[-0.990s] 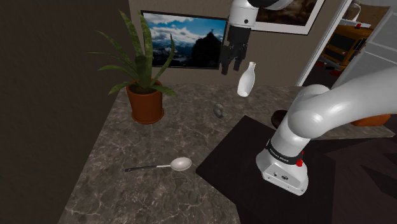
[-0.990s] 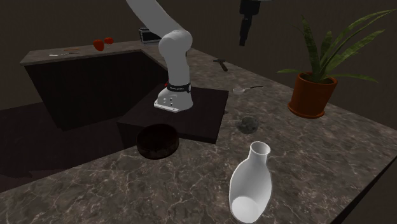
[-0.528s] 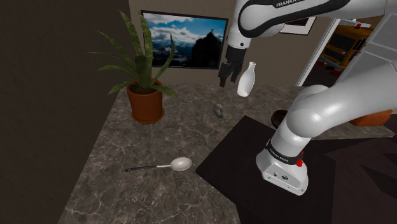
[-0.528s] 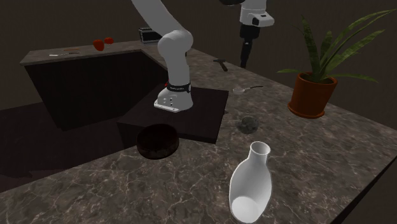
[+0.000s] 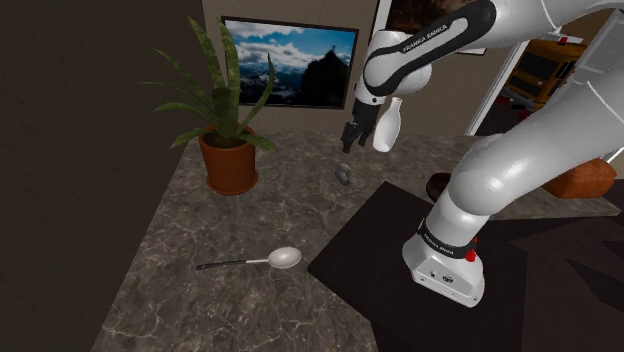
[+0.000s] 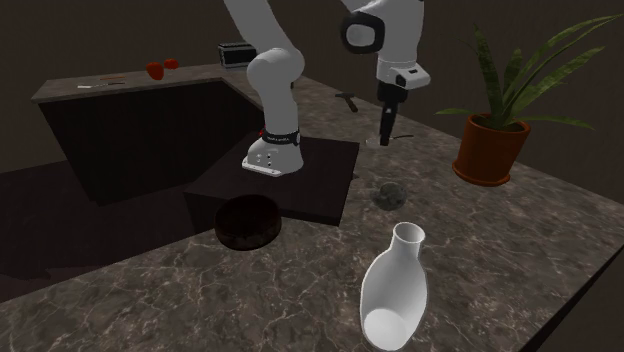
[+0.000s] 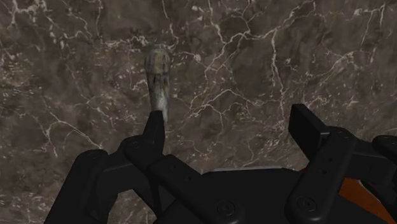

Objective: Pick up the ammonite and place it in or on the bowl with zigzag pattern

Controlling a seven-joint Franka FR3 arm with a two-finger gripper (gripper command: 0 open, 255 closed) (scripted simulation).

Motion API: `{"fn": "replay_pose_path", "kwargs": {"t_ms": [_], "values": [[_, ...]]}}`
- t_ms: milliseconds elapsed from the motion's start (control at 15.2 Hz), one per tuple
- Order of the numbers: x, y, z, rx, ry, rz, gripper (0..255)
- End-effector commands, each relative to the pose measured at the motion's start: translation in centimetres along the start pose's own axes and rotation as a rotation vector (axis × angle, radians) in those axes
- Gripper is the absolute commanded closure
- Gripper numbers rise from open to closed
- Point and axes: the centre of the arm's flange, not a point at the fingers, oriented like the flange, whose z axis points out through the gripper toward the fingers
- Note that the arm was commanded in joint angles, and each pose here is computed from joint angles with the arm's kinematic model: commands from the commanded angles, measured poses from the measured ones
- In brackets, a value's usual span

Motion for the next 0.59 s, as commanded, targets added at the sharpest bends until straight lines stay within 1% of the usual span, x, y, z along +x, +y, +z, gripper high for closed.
{"fn": "replay_pose_path", "kwargs": {"t_ms": [0, 462, 528], "values": [[0.4, 1.7, 2.1, -0.001, 0.014, 0.001, 0], [2.2, 6.9, 9.4, 0.003, 0.05, 0.009, 0], [2.3, 7.1, 9.7, 0.003, 0.052, 0.009, 0]]}}
